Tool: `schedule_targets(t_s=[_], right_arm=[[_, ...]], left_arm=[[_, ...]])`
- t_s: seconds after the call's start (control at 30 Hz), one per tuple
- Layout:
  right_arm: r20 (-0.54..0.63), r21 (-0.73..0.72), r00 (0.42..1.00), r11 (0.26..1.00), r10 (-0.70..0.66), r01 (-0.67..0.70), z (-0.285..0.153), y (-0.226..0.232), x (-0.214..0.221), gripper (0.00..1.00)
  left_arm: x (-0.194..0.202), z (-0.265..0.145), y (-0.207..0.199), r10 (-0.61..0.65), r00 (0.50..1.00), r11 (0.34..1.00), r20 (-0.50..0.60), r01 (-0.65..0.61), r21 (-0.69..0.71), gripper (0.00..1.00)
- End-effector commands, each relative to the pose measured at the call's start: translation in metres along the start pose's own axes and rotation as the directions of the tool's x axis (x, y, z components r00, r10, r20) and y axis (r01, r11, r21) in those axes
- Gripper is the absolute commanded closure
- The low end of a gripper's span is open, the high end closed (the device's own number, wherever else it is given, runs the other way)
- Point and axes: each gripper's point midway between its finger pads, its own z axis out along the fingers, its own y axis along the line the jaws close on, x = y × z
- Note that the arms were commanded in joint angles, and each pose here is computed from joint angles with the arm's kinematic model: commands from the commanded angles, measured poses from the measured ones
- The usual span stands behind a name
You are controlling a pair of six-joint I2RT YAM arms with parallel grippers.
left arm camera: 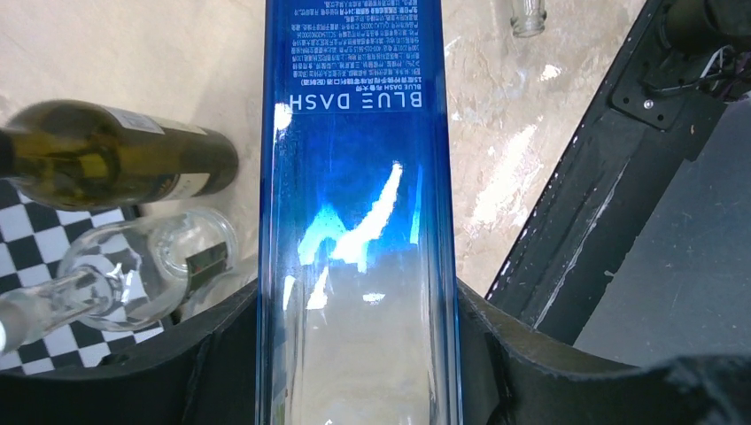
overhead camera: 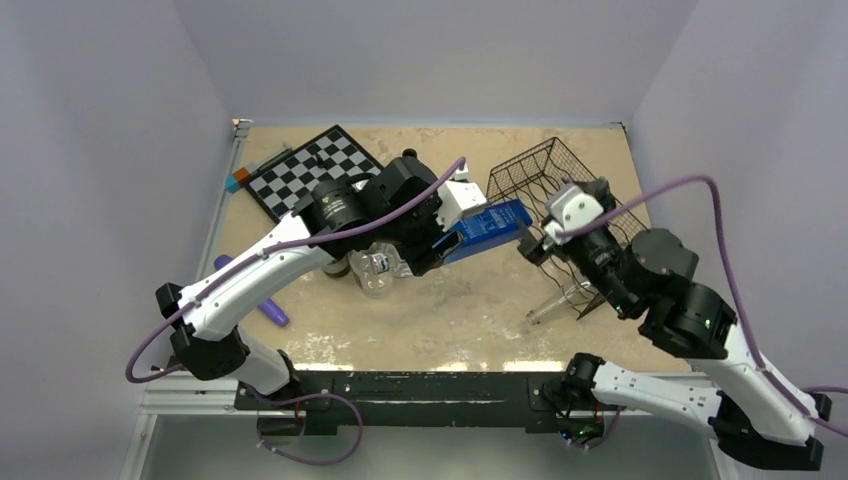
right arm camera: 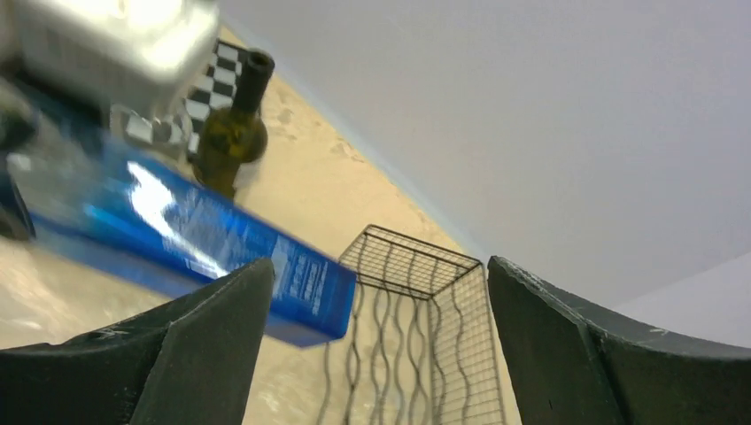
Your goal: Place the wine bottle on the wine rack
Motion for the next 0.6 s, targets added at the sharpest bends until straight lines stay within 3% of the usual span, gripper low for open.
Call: schedule_targets(t_s=[0.0, 0.13, 0.3, 0.4, 0.57], right_arm=[[-0.130, 0.098, 0.944, 0.951, 0.303, -0.291, 0.014, -0.007, -0.001, 0.07], [-0.223, 0.205, 0.743, 0.775, 0.632, -0.598, 0.023, -0.011, 0.024, 0.07], [-0.260, 0.486, 0.530, 0.584, 0.807, -0.650, 0.014, -0.025, 0.087, 0.07], [-0.253, 0.573, 0.456, 0.512, 0.853, -0.640, 0.002, -0.023, 0.114, 0.04], [-0.214, 0.732, 0.391, 0.412, 0.895, -0.543, -0.035, -0.028, 0.161, 0.04]], left_arm=[[-0.054, -0.018, 0.006, -0.040, 0.963, 0.999, 0.268, 0.048, -0.025, 1.00], [-0.048, -0.011, -0.002, -0.075, 0.951, 0.997, 0.301, 0.074, 0.013, 1.00], [-0.043, -0.004, -0.019, -0.099, 0.928, 0.993, 0.359, 0.067, 0.100, 1.00], [-0.039, 0.004, -0.029, -0.113, 0.916, 0.988, 0.385, 0.061, 0.143, 1.00], [-0.035, 0.025, -0.039, -0.144, 0.898, 0.982, 0.416, 0.077, 0.174, 1.00]])
